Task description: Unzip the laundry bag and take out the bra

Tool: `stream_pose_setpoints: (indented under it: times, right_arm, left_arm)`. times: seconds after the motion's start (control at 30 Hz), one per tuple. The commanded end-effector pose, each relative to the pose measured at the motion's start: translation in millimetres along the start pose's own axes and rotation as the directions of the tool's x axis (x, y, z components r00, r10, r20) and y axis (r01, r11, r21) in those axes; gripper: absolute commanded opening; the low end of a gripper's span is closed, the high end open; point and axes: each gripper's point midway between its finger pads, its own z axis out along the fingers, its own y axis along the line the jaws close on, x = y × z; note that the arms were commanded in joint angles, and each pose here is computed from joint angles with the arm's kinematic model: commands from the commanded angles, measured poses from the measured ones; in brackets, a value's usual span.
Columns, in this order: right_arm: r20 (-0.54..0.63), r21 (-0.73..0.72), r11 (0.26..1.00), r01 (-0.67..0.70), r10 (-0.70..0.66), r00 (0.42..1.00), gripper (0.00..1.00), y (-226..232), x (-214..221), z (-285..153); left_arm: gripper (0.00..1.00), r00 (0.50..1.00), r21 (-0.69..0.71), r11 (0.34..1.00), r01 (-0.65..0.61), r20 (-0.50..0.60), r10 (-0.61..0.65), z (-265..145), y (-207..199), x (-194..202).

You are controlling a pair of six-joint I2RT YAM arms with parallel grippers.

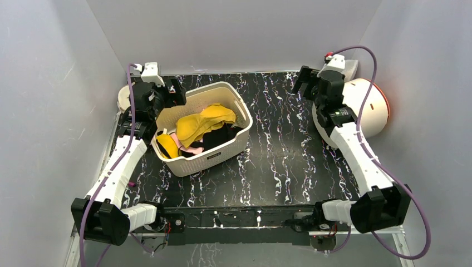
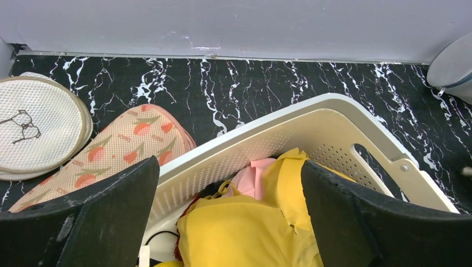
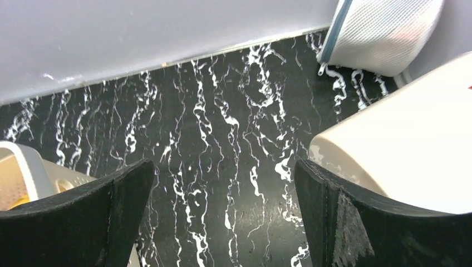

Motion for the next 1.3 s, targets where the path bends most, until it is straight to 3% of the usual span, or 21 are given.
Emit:
stream_pose_setpoints:
  times: [0.0, 0.17, 0.33, 0.53, 0.8, 0.87, 0.97, 1.1, 1.27]
  right_arm:
    - [0.222, 0.045, 0.997, -0.066, 0.055, 0.974, 0.98, -10.1, -70.5, -32.2]
    - [0.287, 0.12, 0.971, -0.208, 0.167, 0.943, 0.98, -26.7, -85.3, -45.0]
    - [0.185, -0.041, 0.994, -0.098, 0.104, 0.977, 0.98, 7.7, -72.8, -30.0]
    - [0.122, -0.076, 0.997, -0.032, 0.041, 0.992, 0.98, 20.7, -58.5, 6.3]
    - [0.155, 0.245, 0.969, 0.013, -0.052, 0.987, 0.98, -19.3, -72.6, 77.3]
    - [0.174, 0.459, 0.888, -0.018, -0.07, 0.982, 0.98, -35.0, -67.1, 80.3]
    - [0.101, 0.545, 0.837, 0.045, -0.119, 0.988, 0.98, -33.7, -38.5, 107.7]
    - [0.124, 0.589, 0.805, 0.075, -0.182, 0.975, 0.98, -34.4, -27.0, 136.4]
    - [0.075, 0.743, 0.648, 0.166, -0.327, 0.942, 0.98, -56.5, -22.7, 191.0]
  left_arm:
    - [0.98, 0.999, 0.021, 1.0, -0.005, 0.053, 0.004, 1.4, -5.5, -12.8]
    - [0.98, 0.998, 0.025, 1.0, -0.004, 0.06, 0.002, 1.8, -6.4, -13.3]
    - [0.98, 0.998, 0.023, 1.0, -0.007, 0.063, 0.005, 2.9, -5.7, -11.6]
    - [0.98, 0.998, 0.028, 1.0, -0.009, 0.063, 0.007, 4.8, -7.2, -9.2]
    - [0.98, 0.997, 0.053, 0.999, -0.007, 0.072, 0.003, 1.5, -12.1, -13.0]
    - [0.98, 0.998, 0.06, 0.998, -0.008, 0.065, 0.004, 2.0, -14.6, -11.5]
    - [0.98, 0.999, 0.072, 0.997, -0.016, 0.046, 0.012, 5.0, -21.4, -7.3]
    - [0.98, 1.0, 0.104, 0.995, -0.014, 0.024, 0.011, 7.5, -32.0, -3.5]
    - [0.98, 0.999, 0.121, 0.992, -0.032, 0.011, 0.031, 6.9, -42.4, 1.5]
